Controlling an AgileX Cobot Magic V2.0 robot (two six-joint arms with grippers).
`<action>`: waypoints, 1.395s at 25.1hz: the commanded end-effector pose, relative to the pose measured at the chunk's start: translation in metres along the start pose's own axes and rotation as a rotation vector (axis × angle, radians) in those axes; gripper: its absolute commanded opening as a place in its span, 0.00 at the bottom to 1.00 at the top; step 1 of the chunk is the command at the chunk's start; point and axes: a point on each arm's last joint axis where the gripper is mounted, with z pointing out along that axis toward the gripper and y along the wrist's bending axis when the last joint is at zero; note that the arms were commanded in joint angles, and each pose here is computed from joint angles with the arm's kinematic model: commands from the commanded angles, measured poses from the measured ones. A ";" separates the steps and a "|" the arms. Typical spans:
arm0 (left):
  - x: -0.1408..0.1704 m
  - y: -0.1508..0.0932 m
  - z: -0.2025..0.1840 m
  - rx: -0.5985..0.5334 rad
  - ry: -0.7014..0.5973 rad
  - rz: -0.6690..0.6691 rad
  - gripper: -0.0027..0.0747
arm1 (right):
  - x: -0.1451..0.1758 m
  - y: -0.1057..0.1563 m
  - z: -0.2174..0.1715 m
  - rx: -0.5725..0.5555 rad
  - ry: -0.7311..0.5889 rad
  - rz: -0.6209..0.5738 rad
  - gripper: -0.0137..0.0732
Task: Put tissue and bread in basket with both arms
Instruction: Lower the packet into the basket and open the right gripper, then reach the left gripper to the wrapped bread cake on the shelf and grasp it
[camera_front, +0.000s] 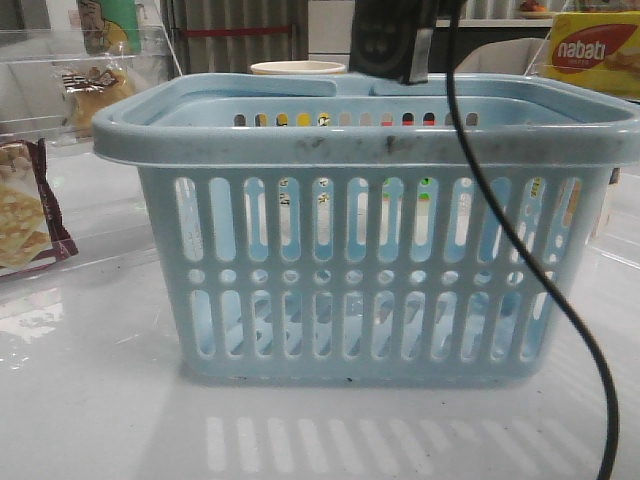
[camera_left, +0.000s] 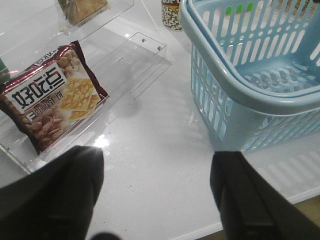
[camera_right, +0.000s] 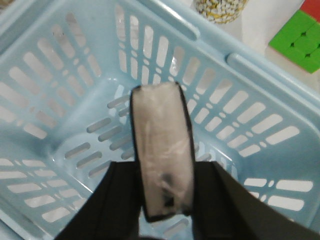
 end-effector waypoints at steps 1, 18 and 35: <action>-0.014 -0.001 -0.004 0.006 -0.090 -0.009 0.69 | -0.010 -0.002 -0.025 0.013 -0.133 -0.011 0.67; -0.016 0.000 -0.004 0.006 -0.112 -0.012 0.69 | 0.104 -0.003 -0.094 0.008 -0.282 -0.012 0.86; -0.090 0.015 0.106 -0.049 -0.028 0.015 0.92 | 0.141 -0.004 -0.109 0.012 -0.241 -0.011 0.86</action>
